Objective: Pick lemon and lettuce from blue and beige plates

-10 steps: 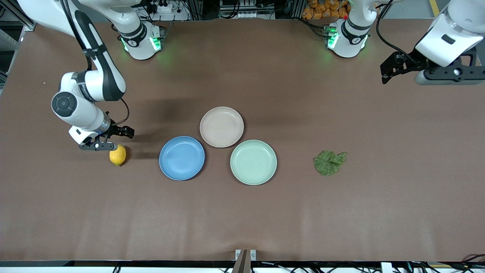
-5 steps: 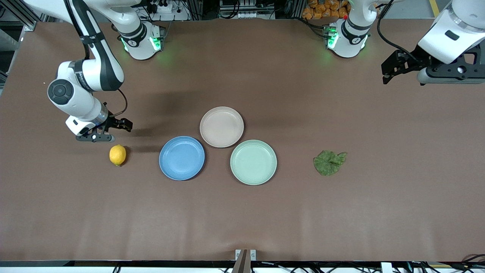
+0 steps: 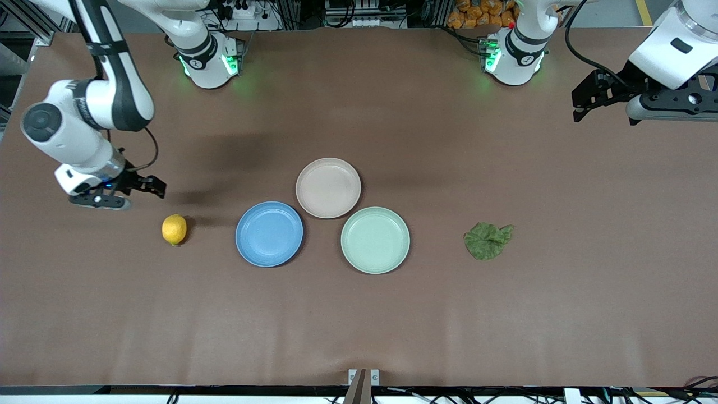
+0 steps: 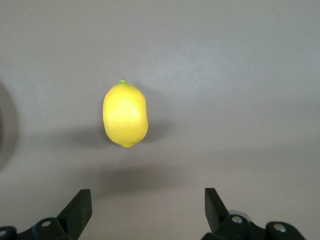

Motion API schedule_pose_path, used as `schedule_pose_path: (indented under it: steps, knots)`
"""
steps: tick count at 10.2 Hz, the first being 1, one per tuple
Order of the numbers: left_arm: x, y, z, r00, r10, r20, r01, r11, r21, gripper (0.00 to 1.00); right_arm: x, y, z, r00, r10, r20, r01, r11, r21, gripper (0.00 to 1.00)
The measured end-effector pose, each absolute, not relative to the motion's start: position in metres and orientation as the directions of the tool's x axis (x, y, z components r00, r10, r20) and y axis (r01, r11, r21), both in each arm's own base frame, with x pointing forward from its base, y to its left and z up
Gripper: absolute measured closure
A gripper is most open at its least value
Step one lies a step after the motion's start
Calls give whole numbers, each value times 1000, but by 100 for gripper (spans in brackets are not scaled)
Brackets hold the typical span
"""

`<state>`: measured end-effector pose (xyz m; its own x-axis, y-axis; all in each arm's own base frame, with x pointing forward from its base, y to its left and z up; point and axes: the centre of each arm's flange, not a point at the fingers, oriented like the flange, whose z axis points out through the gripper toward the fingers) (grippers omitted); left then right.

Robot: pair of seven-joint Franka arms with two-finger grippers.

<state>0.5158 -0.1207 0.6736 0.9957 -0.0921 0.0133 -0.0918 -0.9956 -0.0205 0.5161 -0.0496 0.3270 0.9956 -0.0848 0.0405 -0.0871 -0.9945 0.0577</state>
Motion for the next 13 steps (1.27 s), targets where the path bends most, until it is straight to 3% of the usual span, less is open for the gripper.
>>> schedule_pose_path:
  steps: [3,7,13]
  knots:
    - [516,-116,673,996,-84,5,-84,-996,-21,0,518,-43,352,997,-75,-1,-75,-995,64,0]
    - [521,-111,666,997,-74,-9,-74,-997,-21,0,538,-27,465,994,-64,-90,-57,-995,83,0]
    - [527,-93,663,999,-41,-15,-41,-999,-20,0,538,-24,515,986,-72,-148,-59,-994,89,0]
